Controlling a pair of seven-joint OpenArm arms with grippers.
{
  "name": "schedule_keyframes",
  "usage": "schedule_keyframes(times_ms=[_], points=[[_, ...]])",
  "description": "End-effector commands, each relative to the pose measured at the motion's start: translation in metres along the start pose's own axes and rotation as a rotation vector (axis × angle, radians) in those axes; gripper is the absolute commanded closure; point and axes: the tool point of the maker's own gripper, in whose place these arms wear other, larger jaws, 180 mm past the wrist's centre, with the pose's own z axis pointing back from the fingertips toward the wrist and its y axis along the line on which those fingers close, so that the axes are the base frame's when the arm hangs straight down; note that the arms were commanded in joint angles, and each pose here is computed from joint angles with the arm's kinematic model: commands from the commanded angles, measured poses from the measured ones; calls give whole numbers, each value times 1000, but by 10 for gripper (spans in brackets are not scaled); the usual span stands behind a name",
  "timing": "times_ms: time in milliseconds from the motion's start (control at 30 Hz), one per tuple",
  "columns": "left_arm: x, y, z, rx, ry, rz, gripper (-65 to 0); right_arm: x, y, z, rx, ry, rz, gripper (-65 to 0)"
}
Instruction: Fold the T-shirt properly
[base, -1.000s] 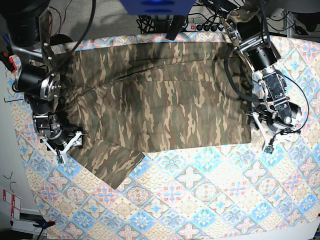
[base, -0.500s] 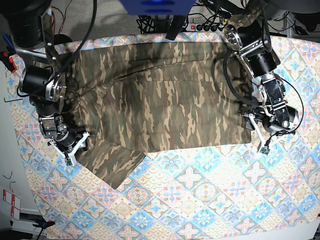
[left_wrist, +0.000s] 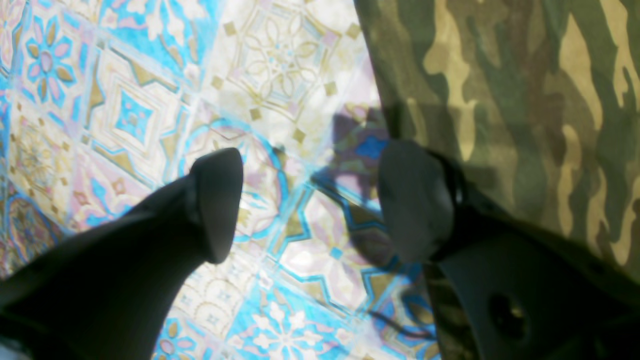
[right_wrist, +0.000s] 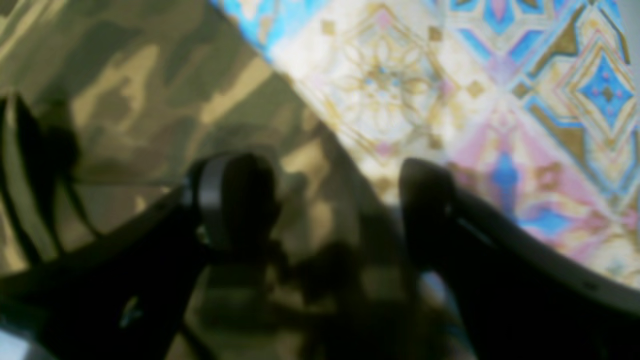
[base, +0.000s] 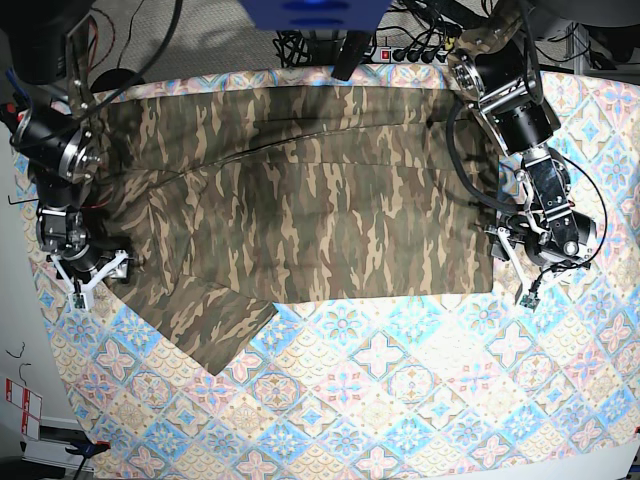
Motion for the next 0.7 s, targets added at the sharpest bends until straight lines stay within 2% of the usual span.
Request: schedule_keyframes(times_ms=[0,300,533,667], points=[[16,12,7,30,-42,2,-447,6,-8,2,-9,19,25,-442],[17,12,7,30,-46,2,-447,4,-3,1,3,12,20,-442],[25,15,8,34,-70,2,-447,-22,47,-12,90,81,116,-442],[39,10,3,9,-136,12,-447,-27,52,-13,98,103,115,-442]])
